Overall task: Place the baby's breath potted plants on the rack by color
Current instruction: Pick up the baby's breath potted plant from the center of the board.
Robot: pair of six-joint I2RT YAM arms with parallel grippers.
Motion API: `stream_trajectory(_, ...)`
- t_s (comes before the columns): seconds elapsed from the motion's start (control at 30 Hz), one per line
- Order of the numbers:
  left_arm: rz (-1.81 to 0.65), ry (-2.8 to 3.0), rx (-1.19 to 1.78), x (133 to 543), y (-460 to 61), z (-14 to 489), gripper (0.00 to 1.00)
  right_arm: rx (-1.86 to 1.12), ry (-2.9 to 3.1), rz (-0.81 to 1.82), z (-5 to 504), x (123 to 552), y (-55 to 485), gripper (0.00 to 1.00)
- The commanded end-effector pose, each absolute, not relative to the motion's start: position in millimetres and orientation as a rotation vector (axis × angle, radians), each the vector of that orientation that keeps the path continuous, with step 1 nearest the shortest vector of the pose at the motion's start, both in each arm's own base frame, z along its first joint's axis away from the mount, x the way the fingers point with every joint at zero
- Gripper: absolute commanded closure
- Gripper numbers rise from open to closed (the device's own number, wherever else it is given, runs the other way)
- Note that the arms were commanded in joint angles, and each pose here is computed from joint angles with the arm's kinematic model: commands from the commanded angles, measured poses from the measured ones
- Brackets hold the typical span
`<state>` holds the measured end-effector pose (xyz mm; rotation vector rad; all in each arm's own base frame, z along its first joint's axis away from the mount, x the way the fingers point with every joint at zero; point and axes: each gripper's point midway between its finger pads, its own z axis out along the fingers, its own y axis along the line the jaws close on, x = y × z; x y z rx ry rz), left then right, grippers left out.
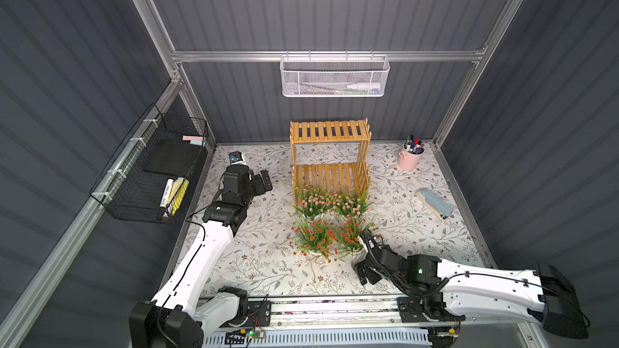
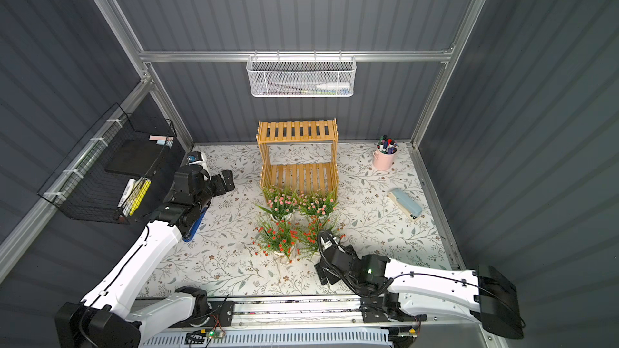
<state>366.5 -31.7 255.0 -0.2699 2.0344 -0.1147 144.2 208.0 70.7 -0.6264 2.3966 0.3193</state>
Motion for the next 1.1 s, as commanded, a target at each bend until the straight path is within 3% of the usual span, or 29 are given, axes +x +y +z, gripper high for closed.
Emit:
stream_trajectory(0.0,-0.115,2.058,-0.257,363.0,-33.9,251.4,0.01,-0.569,2.278,0.353,80.2,163.1,224.6,0.01)
stream_trajectory(1.07,-0.047,2.123,-0.252,355.0,-27.0,246.9,0.01,-0.667,2.134,0.420,59.2,213.0,253.1,0.01)
